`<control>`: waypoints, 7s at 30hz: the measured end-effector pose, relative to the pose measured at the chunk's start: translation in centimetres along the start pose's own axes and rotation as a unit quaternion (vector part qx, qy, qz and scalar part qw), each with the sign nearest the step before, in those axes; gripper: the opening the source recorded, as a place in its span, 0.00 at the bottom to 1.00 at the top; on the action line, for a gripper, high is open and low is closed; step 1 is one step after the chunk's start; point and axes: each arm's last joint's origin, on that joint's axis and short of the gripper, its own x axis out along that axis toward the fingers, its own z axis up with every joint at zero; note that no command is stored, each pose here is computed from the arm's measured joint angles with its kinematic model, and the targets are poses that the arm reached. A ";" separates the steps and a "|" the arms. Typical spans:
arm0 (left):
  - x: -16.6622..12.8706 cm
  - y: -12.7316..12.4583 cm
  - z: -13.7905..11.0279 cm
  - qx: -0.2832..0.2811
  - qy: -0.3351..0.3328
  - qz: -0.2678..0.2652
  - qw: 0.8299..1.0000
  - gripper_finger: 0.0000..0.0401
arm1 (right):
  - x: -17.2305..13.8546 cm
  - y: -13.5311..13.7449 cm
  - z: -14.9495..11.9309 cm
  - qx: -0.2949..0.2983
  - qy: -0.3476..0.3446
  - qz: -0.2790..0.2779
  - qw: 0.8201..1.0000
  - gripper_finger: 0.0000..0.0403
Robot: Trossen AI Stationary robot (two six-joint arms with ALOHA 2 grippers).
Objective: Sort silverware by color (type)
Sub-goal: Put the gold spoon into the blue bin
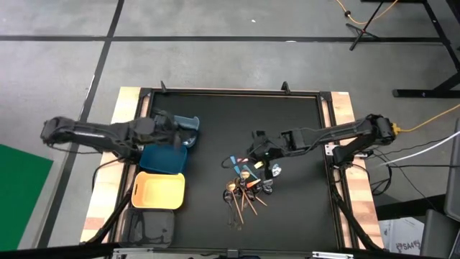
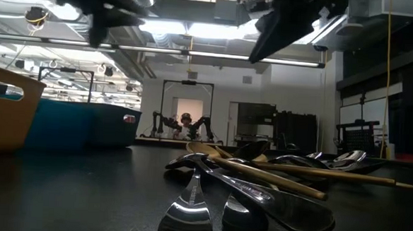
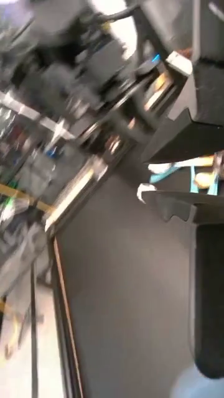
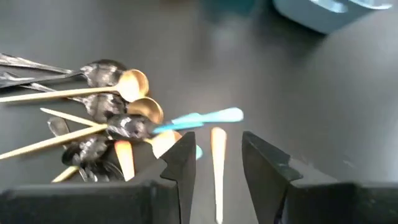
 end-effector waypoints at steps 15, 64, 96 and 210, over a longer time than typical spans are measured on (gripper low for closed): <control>8.3 -5.7 -5.6 0.088 0.036 -0.140 0.986 0.18 | -7.7 -0.5 -1.4 0.003 -0.034 -0.015 0.999 0.30; 18.5 -7.9 -18.4 0.523 0.325 -0.230 0.754 0.18 | -10.5 -0.7 -3.7 -0.001 0.022 -0.063 0.998 0.30; 18.1 -7.1 -18.7 0.576 0.351 -0.231 0.701 0.18 | -10.5 -0.7 -3.5 0.001 0.011 -0.064 0.998 0.30; -0.2 -4.1 -2.2 0.383 0.456 0.181 0.783 0.01 | -7.1 -0.5 -2.5 0.010 0.037 -0.051 0.998 0.30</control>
